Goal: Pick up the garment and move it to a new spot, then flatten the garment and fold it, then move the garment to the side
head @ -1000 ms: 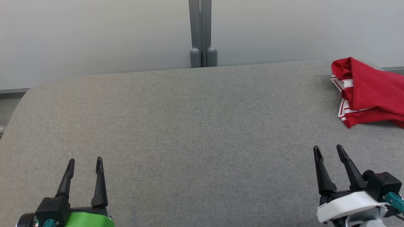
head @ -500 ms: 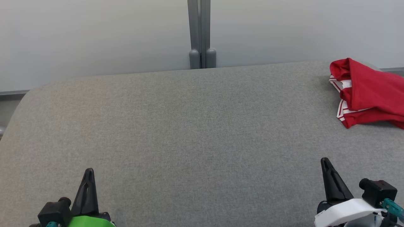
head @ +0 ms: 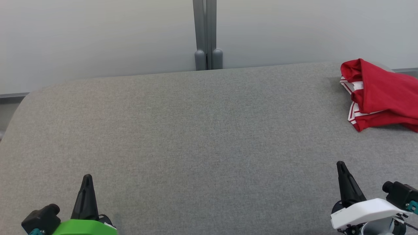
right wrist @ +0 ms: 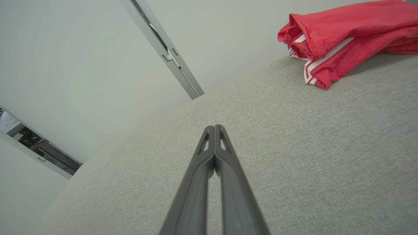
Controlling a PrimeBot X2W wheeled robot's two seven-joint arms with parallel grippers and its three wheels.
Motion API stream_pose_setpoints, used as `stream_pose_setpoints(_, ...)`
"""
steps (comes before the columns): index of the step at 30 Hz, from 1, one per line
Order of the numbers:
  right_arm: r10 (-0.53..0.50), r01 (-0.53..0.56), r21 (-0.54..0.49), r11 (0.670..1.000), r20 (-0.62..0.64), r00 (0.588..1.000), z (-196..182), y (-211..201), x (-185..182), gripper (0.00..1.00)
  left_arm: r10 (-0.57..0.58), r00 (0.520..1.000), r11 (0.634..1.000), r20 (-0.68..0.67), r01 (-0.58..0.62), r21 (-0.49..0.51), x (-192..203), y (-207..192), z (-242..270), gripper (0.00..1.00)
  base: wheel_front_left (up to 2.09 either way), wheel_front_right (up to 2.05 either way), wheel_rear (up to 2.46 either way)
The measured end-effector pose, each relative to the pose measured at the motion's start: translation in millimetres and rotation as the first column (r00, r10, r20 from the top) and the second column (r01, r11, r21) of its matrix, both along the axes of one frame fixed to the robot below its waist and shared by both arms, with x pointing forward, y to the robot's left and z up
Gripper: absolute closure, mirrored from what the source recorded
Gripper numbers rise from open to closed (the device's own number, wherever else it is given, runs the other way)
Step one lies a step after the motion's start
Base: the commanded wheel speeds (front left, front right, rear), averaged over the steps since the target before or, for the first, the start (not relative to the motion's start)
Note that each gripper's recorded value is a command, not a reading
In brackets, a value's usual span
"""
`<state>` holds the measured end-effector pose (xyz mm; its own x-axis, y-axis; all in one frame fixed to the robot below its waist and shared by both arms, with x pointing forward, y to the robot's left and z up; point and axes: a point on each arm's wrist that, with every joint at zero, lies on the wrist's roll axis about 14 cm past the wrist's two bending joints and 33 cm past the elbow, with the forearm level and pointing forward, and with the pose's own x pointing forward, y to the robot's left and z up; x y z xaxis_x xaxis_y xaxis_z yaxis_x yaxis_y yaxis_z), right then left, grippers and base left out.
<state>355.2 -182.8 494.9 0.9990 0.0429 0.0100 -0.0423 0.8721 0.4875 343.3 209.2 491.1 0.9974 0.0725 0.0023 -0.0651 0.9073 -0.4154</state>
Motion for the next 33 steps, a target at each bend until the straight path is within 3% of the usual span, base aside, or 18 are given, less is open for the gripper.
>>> stream_pose_setpoints(15,-0.028,0.035,0.213,0.976,-0.034,0.999,-1,-6,7,1.0,0.018,1.0,0.972,-0.011,-0.02,-0.233,7,3,-1,1.0,0.0,0.0,0.0)
stream_pose_setpoints(33,-0.038,0.06,0.421,0.905,-0.059,0.998,0,-11,13,1.0,0.017,1.0,0.888,-0.011,-0.02,-0.459,17,2,0,1.0,0.0,0.0,0.0)
